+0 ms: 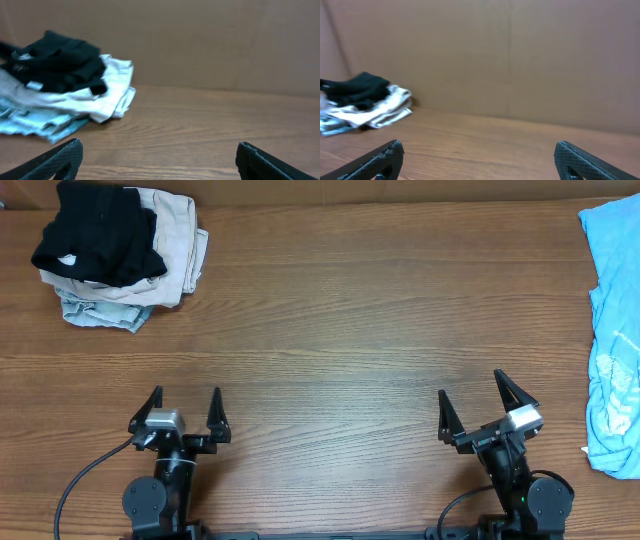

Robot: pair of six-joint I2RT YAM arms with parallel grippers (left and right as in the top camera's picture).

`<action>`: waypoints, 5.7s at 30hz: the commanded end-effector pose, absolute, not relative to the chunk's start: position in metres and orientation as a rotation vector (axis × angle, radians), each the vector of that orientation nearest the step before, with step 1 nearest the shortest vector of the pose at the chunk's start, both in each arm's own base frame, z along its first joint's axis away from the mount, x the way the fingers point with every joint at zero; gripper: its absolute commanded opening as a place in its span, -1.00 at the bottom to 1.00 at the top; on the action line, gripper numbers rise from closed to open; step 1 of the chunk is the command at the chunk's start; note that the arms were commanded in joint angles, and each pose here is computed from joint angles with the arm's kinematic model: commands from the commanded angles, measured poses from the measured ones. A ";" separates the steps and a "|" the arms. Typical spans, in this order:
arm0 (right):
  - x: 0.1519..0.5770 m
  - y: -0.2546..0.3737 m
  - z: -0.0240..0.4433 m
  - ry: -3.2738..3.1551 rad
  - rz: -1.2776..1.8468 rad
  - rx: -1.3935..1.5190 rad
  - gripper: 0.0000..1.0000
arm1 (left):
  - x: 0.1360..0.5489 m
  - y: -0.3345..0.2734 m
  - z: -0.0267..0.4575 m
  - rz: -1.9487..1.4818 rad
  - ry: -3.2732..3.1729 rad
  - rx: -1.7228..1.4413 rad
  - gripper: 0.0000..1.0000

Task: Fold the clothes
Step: 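Reach the right gripper toward the light blue T-shirt at right edge, then grasp the T-shirt with the right gripper and drag it to center, then grasp the T-shirt's left side with the left gripper and spread it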

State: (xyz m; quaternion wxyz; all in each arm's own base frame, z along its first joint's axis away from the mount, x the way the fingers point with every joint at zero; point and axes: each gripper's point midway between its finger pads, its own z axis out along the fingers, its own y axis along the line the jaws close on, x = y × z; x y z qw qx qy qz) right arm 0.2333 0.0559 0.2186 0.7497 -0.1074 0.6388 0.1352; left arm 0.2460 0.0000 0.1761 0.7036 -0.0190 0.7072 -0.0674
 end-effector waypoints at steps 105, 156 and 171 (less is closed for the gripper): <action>0.303 -0.172 -0.034 2.452 0.339 1.411 -0.92 | 0.406 -0.088 0.190 -0.521 2.264 0.350 0.95; 0.427 0.021 0.127 2.730 0.623 0.569 0.28 | 0.378 -0.152 0.155 -0.322 2.387 0.594 0.92; 0.423 0.021 0.124 2.747 0.613 0.547 0.29 | 0.352 -0.147 0.034 -0.297 2.789 0.601 0.62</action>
